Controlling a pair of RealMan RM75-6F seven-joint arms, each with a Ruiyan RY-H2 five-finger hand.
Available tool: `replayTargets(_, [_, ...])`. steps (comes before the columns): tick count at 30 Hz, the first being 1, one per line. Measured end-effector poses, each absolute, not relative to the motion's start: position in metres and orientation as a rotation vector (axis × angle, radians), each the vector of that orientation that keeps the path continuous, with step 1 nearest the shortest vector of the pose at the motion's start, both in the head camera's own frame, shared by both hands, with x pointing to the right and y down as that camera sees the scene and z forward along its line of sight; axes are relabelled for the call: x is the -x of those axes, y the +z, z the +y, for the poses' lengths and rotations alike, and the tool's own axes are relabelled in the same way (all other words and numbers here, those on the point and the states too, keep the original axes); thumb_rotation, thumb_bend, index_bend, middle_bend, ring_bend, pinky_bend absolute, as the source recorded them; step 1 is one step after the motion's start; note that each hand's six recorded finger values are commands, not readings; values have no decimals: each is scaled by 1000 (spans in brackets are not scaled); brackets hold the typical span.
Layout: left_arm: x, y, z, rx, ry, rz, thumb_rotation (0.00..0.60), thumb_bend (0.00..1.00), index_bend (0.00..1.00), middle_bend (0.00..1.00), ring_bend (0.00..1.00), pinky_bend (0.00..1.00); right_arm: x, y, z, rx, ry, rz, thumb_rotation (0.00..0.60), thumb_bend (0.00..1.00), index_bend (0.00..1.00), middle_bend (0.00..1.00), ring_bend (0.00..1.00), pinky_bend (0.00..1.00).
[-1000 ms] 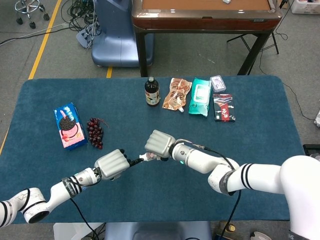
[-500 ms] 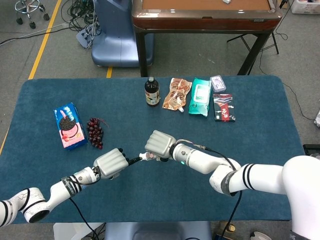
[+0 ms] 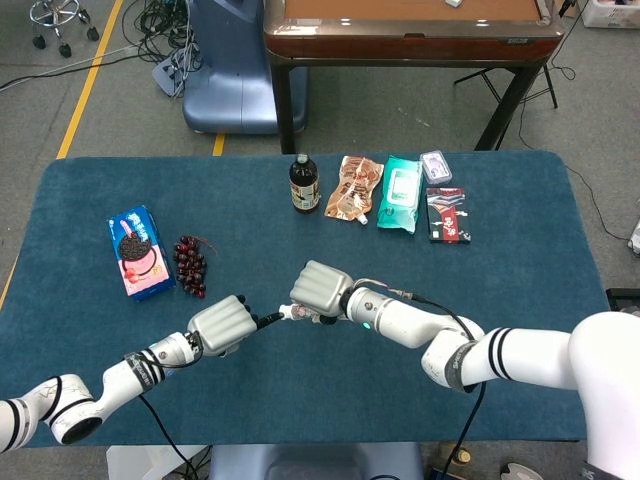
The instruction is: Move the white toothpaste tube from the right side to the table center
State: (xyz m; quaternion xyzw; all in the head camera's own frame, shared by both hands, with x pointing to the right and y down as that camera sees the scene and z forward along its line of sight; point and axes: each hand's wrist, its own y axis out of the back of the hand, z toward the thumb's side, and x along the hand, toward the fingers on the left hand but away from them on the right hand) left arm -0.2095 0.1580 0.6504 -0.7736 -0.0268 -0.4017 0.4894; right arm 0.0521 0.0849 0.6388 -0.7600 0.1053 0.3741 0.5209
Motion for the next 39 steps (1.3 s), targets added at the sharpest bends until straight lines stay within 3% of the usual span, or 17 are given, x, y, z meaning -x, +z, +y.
replayTargets(39, [202,657,158,1883,-1001,-72,600,257,78,537,518,381,-43,623,94,1960,820,174,600,1000,921,797,736,373])
